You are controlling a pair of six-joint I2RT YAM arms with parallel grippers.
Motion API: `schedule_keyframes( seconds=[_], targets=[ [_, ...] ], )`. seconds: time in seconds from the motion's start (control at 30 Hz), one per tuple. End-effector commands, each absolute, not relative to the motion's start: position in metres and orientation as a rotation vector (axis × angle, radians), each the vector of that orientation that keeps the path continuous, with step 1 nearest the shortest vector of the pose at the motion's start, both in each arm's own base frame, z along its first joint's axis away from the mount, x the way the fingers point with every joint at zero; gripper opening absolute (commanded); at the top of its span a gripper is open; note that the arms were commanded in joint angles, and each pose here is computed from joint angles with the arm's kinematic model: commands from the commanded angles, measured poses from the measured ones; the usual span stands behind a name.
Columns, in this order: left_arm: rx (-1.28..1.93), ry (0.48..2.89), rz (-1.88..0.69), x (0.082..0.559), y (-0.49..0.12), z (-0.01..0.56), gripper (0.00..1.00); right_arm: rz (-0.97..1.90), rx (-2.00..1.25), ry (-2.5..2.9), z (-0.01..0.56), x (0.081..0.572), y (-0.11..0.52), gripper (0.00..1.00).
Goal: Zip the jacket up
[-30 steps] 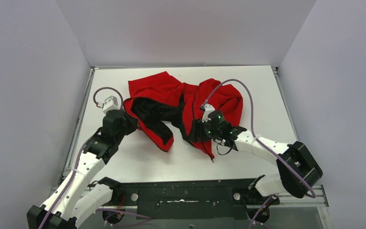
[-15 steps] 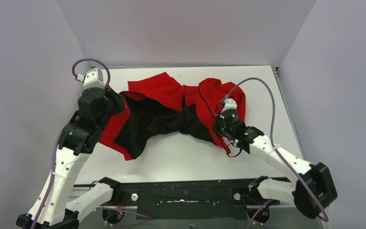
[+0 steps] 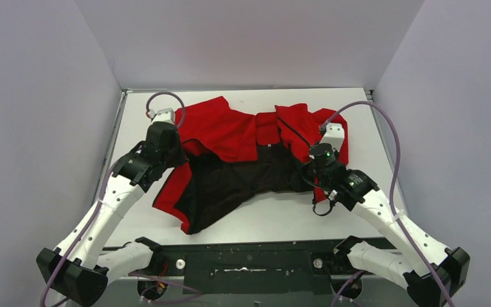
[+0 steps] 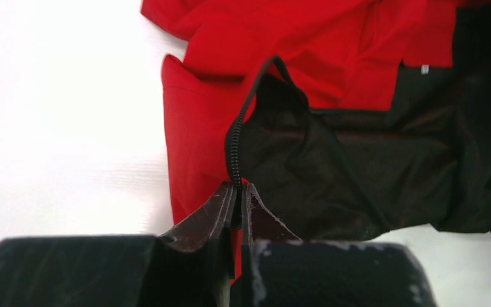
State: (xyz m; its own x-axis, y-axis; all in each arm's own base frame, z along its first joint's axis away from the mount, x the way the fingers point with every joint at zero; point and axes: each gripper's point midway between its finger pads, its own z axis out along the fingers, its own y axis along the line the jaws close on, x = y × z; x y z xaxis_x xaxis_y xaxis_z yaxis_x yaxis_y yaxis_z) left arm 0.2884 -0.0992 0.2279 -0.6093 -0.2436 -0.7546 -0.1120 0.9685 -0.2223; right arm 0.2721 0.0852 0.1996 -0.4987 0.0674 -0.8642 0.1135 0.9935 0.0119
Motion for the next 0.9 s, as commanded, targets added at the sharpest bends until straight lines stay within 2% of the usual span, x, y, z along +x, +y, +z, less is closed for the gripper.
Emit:
schedule_keyframes(
  seconds=[0.0, 0.23, 0.5, 0.87],
  targets=[
    [-0.227, 2.168, -0.239, 0.294, -0.123, 0.236, 0.0, -0.059, 0.07, 2.075, 0.218, 0.28, 0.107, 0.0],
    [-0.133, 2.23, -0.218, 0.28, -0.176, 0.211, 0.0, 0.046, -0.096, 2.162, 0.195, 0.275, 0.174, 0.0],
    [-0.036, 2.308, -0.256, 0.239, -0.248, 0.167, 0.0, 0.141, -0.134, 2.268, 0.142, 0.274, 0.207, 0.0],
    [-0.041, 2.404, -0.591, 0.199, -0.323, 0.121, 0.0, 0.357, -0.04, 2.346, 0.091, 0.261, 0.216, 0.0]
  ],
)
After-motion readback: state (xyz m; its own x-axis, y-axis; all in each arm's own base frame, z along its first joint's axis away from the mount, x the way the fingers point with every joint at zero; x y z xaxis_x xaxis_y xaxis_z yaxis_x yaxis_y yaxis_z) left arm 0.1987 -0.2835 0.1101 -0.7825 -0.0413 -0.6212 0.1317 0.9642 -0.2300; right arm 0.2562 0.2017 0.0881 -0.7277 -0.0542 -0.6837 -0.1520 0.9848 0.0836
